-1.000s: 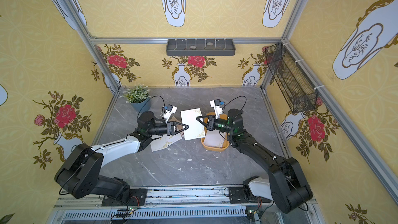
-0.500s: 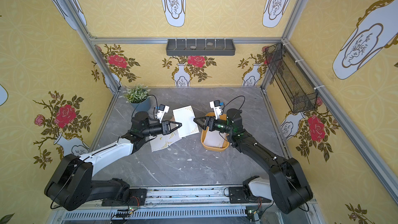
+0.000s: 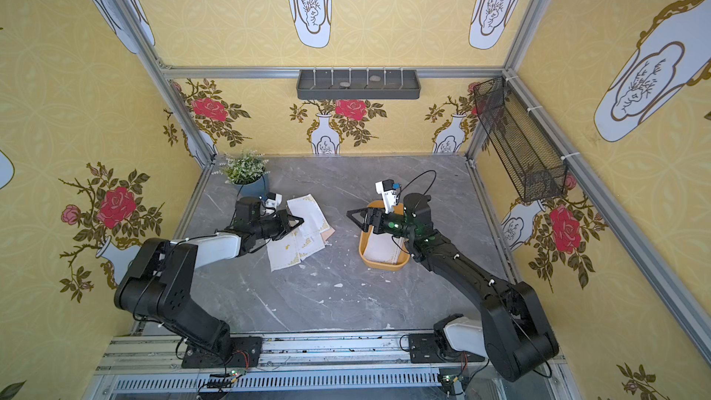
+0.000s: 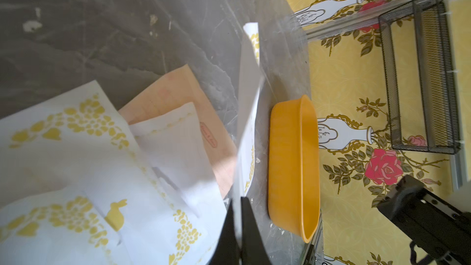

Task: Take out the stationery paper from the storage box
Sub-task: Place the stationery paper at the center of the board.

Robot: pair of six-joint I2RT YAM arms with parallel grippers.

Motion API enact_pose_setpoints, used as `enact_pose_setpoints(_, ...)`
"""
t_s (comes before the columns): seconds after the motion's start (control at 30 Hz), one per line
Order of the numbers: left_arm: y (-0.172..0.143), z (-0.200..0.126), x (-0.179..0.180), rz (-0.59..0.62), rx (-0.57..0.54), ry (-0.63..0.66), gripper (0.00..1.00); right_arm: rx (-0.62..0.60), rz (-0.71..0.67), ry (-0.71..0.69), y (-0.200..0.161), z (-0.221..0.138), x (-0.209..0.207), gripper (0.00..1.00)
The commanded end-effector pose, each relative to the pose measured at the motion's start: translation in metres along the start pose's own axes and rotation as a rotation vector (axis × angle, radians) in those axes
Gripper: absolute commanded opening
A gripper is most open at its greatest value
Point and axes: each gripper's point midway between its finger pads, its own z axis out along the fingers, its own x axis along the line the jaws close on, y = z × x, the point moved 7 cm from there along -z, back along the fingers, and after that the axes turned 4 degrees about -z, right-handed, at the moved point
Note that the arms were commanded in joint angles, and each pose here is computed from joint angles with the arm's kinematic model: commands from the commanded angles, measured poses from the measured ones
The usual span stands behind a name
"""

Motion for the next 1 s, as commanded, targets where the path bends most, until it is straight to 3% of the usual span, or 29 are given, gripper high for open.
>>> enact_pose_setpoints(0.0,0.002,0.009,0.017,-0.053,-0.009,0.057,0.00,-0.009,-0.021,-0.042,0.001,-0.001,-0.002,0.87)
enact_pose_setpoints(0.13,-0.001,0.014,0.032,-0.083,-0.011,0.115,0.03,-0.003,-0.017,-0.070,-0.002,-0.002,-0.006,0.87)
enact_pose_setpoints(0.17,-0.001,0.013,0.034,-0.088,-0.017,0.136,0.09,-0.003,-0.015,-0.078,-0.002,-0.002,-0.007,0.87)
enact_pose_setpoints(0.27,-0.002,0.010,0.040,-0.085,-0.027,0.194,0.39,0.000,-0.004,-0.134,-0.004,-0.002,-0.015,0.88)
enact_pose_setpoints(0.37,-0.002,0.002,0.040,-0.067,-0.049,0.247,0.54,0.003,0.001,-0.196,-0.004,-0.002,-0.021,0.88)
enact_pose_setpoints(0.47,-0.001,-0.013,0.029,-0.014,-0.101,0.298,0.56,-0.004,-0.008,-0.345,-0.002,-0.004,-0.028,0.87)
enact_pose_setpoints(0.6,0.001,-0.040,0.002,0.117,-0.229,0.373,0.61,-0.001,-0.044,-0.710,-0.006,-0.007,-0.042,0.84)
enact_pose_setpoints(0.77,-0.007,-0.066,-0.033,0.289,-0.349,0.401,0.66,0.039,0.048,-1.074,-0.021,-0.009,-0.067,0.71)
enact_pose_setpoints(0.97,-0.025,-0.088,-0.051,0.389,-0.436,0.253,0.77,0.046,0.140,-1.210,-0.040,-0.015,-0.091,0.65)
